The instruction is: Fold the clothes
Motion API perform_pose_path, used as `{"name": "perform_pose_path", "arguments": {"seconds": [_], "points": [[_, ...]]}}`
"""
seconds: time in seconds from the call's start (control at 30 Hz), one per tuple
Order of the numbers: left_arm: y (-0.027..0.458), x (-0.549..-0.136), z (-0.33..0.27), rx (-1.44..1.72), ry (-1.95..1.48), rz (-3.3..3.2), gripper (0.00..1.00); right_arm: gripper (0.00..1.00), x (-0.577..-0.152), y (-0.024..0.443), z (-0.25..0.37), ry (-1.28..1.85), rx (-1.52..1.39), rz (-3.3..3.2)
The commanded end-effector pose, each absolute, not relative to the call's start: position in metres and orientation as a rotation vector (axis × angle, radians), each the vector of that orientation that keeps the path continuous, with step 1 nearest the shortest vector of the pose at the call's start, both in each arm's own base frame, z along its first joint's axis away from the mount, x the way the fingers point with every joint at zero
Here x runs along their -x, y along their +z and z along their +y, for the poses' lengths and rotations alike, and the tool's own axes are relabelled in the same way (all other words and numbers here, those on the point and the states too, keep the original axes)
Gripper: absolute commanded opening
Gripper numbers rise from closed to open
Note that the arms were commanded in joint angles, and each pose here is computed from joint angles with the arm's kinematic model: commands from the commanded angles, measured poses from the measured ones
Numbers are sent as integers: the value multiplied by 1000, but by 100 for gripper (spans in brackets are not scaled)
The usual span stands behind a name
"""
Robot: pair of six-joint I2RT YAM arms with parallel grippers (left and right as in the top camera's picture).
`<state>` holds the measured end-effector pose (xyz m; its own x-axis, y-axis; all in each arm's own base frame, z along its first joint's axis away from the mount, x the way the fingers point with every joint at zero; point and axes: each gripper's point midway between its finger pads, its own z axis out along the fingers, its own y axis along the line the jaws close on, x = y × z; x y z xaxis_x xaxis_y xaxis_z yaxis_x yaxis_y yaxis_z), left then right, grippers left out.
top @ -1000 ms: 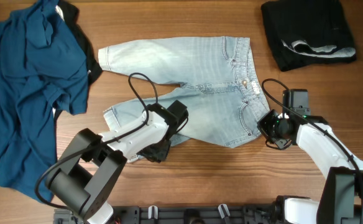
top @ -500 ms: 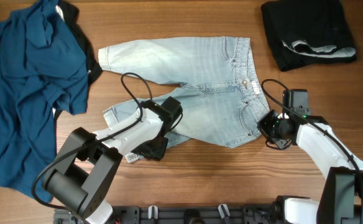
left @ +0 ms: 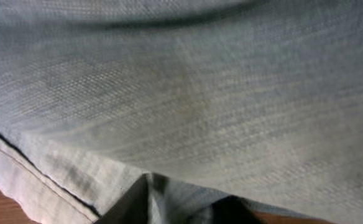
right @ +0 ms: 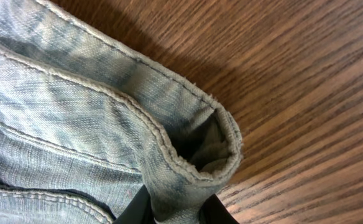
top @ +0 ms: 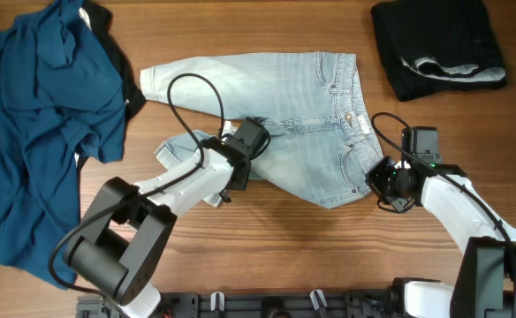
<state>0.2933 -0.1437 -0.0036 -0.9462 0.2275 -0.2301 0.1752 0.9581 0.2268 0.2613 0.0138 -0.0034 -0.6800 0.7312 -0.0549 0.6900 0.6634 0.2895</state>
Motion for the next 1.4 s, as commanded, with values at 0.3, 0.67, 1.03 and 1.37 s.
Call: {"name": "perform_pose_path", "arguments": {"seconds": [0.3, 0.67, 1.03, 1.37], "points": [[-44, -205, -113, -373, 383, 3241, 49, 17, -252, -12, 11, 316, -1167, 2745], [-41, -176, -126, -365, 227, 3395, 25, 17, -251, -12, 11, 314, -1168, 2748], [2, -195, -110, -335, 359, 3304, 4, 4, -262, 20, 2, 273, -1080, 2746], [127, -224, -48, 39, 136, 2958, 4, 4, -272, 121, -47, 263, -1110, 2569]]}}
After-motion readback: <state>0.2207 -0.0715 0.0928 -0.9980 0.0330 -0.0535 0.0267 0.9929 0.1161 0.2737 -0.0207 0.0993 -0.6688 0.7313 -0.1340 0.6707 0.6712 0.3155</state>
